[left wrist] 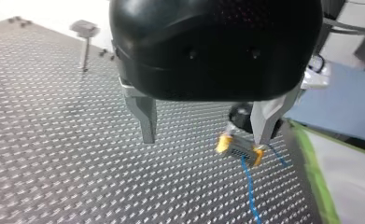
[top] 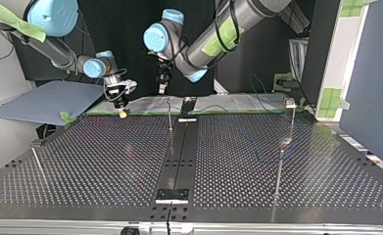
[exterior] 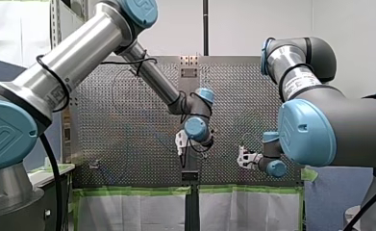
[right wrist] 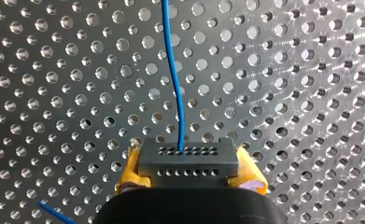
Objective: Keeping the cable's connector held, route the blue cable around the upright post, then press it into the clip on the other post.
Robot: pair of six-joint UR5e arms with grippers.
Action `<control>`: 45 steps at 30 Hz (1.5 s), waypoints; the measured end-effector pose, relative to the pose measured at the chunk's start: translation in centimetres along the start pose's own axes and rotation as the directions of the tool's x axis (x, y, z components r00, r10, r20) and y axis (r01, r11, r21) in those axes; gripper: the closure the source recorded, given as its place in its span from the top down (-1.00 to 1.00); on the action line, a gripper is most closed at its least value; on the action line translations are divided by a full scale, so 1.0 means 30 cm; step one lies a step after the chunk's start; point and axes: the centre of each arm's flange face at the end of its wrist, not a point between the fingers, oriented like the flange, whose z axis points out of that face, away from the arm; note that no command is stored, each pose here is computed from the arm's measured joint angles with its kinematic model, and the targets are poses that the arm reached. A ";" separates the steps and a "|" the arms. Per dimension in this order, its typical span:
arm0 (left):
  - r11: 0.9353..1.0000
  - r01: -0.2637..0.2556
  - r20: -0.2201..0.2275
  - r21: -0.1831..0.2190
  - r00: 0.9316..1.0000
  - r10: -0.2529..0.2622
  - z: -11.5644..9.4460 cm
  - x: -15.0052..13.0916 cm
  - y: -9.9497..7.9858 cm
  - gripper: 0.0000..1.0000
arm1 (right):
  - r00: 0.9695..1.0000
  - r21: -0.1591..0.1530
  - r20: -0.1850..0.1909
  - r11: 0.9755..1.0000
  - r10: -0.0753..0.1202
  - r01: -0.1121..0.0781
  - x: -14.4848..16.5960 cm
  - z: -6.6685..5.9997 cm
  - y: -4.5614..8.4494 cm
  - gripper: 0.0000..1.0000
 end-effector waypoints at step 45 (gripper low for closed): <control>0.989 -0.006 0.119 -0.145 0.993 0.023 -0.527 -0.246 0.277 1.00 | 1.000 0.001 0.001 1.000 0.025 -0.025 -0.011 -0.002 0.000 -1.00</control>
